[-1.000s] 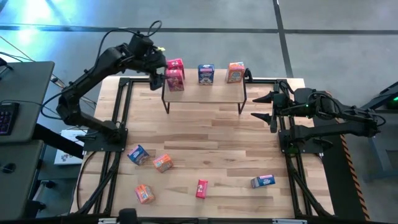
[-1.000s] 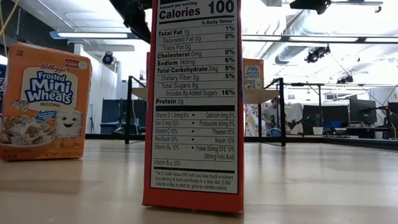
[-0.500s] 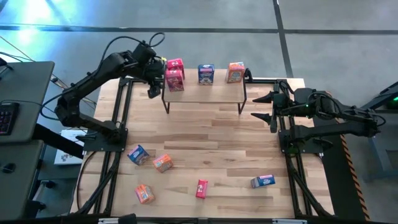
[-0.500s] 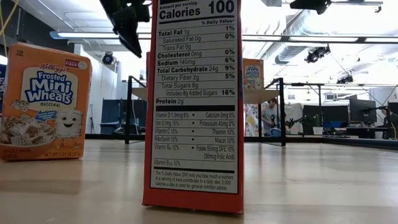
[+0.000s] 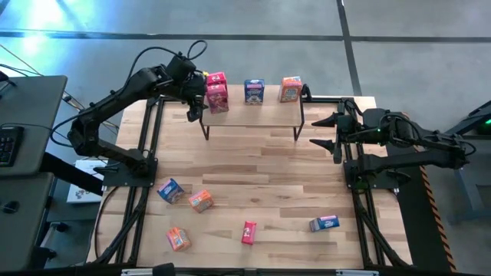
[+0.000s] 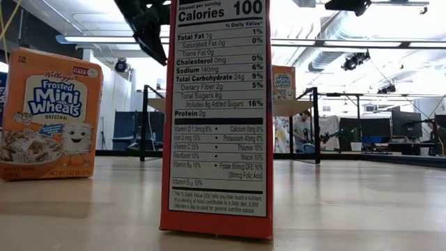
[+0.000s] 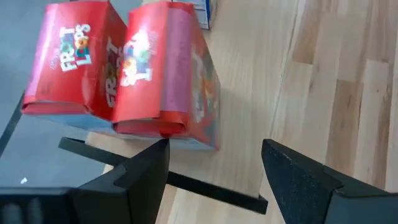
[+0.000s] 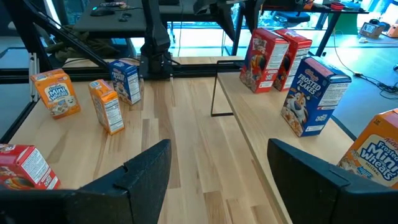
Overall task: Stack cereal on shelf
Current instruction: Put the top red cereal box on the shelf aligned with the other red cereal box, then put the right blue cereal box on the shelf aligned with the other blue cereal box
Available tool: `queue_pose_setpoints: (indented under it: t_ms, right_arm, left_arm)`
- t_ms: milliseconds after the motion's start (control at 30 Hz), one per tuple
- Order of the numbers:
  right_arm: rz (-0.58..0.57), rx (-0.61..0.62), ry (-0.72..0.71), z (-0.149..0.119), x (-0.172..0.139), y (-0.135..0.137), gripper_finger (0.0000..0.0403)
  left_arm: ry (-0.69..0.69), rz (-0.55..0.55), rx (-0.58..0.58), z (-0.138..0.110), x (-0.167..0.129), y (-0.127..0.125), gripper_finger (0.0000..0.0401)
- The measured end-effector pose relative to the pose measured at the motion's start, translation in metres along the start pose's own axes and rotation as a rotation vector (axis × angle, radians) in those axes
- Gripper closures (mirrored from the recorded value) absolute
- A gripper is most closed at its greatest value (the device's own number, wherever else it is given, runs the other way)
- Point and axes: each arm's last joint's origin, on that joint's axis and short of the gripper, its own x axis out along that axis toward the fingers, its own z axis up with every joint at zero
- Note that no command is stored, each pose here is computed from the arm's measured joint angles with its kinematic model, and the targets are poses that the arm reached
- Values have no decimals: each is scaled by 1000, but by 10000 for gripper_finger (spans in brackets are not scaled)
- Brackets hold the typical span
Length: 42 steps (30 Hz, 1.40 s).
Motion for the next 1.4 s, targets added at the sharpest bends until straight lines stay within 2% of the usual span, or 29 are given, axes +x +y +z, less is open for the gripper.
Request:
queue_pose_setpoints:
  t_ms: [367,533,800,1200,1400]
  right_arm:
    - [0,0,0,0,0,0,143]
    - [0,0,0,0,0,0,143]
    - [0,0,0,0,0,0,143]
    - [0,0,1,0,0,0,143]
    - [0,0,1,0,0,0,143]
  left_arm:
    - [2,2,-25,0,0,0,155]
    - [20,41,-83,-1,0,1,155]
    - [5,33,-135,1,-3,-5,155]
    - [-33,-64,-61,15,-4,-46,155]
    - [-61,-123,-67,23,-5,-71,155]
